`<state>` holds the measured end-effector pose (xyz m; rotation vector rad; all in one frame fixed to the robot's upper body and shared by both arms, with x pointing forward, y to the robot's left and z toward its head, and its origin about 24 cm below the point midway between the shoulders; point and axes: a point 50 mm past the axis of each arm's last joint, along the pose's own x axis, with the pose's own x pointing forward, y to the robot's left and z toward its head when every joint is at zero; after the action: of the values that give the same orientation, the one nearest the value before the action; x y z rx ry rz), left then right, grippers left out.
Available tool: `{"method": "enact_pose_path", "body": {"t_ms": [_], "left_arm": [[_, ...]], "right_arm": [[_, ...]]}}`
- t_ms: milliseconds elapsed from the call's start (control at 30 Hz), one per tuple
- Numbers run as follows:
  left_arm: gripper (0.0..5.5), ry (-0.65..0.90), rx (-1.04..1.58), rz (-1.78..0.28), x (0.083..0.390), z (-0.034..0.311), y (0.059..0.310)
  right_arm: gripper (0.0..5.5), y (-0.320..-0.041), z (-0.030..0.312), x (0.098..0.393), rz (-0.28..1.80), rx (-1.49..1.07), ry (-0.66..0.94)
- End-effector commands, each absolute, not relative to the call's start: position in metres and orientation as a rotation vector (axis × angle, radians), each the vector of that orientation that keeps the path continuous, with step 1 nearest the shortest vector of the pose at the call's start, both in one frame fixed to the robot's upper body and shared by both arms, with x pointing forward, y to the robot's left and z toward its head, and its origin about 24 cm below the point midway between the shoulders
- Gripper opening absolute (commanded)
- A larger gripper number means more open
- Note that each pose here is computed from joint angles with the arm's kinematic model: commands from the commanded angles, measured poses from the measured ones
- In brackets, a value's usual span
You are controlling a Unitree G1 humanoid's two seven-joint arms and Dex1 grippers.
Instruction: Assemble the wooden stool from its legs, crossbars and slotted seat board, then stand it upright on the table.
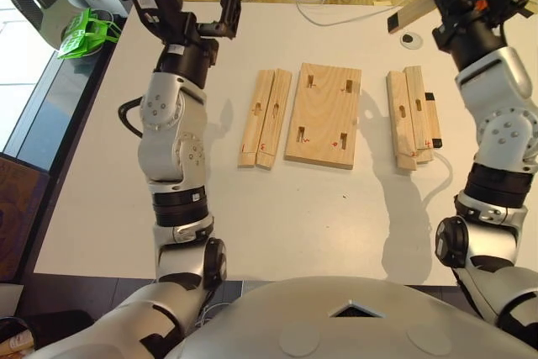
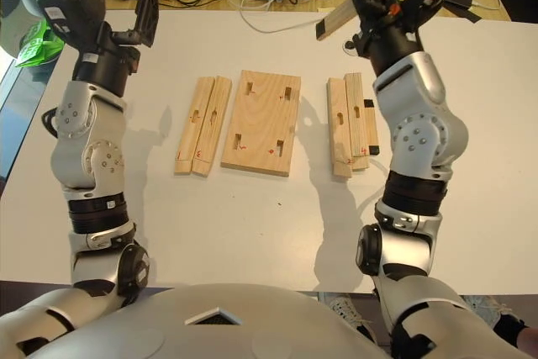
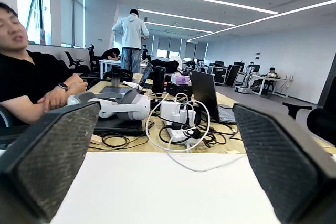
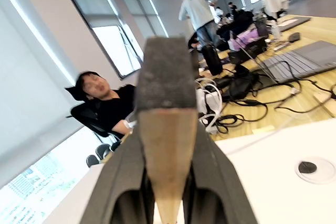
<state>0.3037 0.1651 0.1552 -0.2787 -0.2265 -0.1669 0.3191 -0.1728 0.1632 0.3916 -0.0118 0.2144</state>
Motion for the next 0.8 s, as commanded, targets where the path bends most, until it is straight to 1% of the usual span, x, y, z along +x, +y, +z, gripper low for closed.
{"method": "enact_pose_path", "body": {"t_ms": [33, 167, 300, 367, 433, 500, 567, 667, 800], "left_arm": [[4.66, -0.165, -0.399, -0.165, 0.298, 0.146, 0.149], [4.66, -0.093, -0.406, -0.152, 0.293, 0.127, 0.146], [4.66, -0.078, -0.403, -0.135, 0.294, 0.124, 0.150], [4.66, -0.074, -0.401, -0.124, 0.294, 0.121, 0.151], [4.66, -0.069, -0.404, -0.110, 0.294, 0.119, 0.151], [4.66, -0.067, -0.406, -0.098, 0.294, 0.117, 0.152], [4.66, -0.067, -0.407, -0.091, 0.294, 0.116, 0.152], [4.66, -0.067, -0.409, -0.084, 0.295, 0.116, 0.153], [4.66, -0.065, -0.405, -0.080, 0.296, 0.116, 0.153]], "right_arm": [[0.39, -0.155, 0.147, 0.312, 0.185, 0.202, 0.033], [0.39, -0.154, 0.129, 0.310, 0.093, 0.067, 0.108], [0.39, -0.158, 0.120, 0.307, 0.049, 0.029, 0.133], [0.39, -0.168, 0.120, 0.309, 0.048, 0.129, 0.145], [0.39, -0.185, 0.123, 0.313, 0.053, 0.242, 0.135], [0.39, -0.201, 0.125, 0.316, 0.050, 0.285, 0.127], [0.39, -0.211, 0.121, 0.314, 0.047, 0.279, 0.139], [0.39, -0.217, 0.111, 0.309, 0.048, 0.235, 0.167], [0.39, -0.212, 0.095, 0.306, 0.070, 0.202, 0.264]]}}
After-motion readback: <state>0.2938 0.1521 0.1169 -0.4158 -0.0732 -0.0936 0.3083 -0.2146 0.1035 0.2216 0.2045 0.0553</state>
